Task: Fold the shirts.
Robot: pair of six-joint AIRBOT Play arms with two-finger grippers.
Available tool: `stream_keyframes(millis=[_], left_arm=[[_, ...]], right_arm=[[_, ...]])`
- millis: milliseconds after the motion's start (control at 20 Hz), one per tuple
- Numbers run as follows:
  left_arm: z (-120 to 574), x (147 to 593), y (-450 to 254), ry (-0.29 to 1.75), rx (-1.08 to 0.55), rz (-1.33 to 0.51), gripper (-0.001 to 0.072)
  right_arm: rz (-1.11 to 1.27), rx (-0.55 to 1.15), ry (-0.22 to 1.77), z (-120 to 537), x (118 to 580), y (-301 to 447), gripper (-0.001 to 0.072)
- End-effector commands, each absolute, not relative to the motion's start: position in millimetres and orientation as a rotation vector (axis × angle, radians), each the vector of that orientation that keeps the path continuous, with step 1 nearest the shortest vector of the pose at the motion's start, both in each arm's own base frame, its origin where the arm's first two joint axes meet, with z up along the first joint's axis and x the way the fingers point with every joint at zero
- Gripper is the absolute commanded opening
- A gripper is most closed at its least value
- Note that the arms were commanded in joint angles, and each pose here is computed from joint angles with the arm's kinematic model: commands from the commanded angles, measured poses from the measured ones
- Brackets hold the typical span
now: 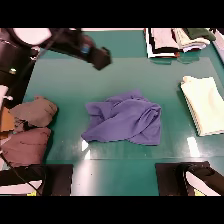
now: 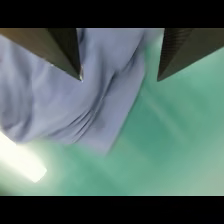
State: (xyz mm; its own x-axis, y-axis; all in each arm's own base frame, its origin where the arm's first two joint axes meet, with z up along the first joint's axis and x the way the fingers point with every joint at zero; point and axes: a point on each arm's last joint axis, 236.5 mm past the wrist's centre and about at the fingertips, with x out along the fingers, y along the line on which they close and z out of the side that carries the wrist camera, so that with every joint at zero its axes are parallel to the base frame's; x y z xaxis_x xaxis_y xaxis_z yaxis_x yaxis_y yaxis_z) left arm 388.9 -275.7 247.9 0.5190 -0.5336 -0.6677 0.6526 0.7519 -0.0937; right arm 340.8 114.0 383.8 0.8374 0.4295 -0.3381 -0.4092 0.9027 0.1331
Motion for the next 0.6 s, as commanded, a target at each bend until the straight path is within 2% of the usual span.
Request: stream_keyframes(millis=[0, 150, 350, 550], left_arm=[[206, 383, -193, 0.917, 0.065, -0.553, 0.0551], [114, 348, -151, 1.099, -0.05, -0.456, 0.0551], [-15, 290, -145, 1.349, -0.225, -0.397, 0.0551], [-59, 277, -170, 1.374, -0.423, -0.417, 0.055]], right_arm=[[0.412, 0.046, 0.353, 380, 337, 106, 0.0017], [0.404, 0.059, 0.343, 374, 339, 105, 0.0016], [0.406, 0.076, 0.384, 354, 345, 107, 0.0017], [0.423, 0.095, 0.401, 348, 348, 112, 0.0017]])
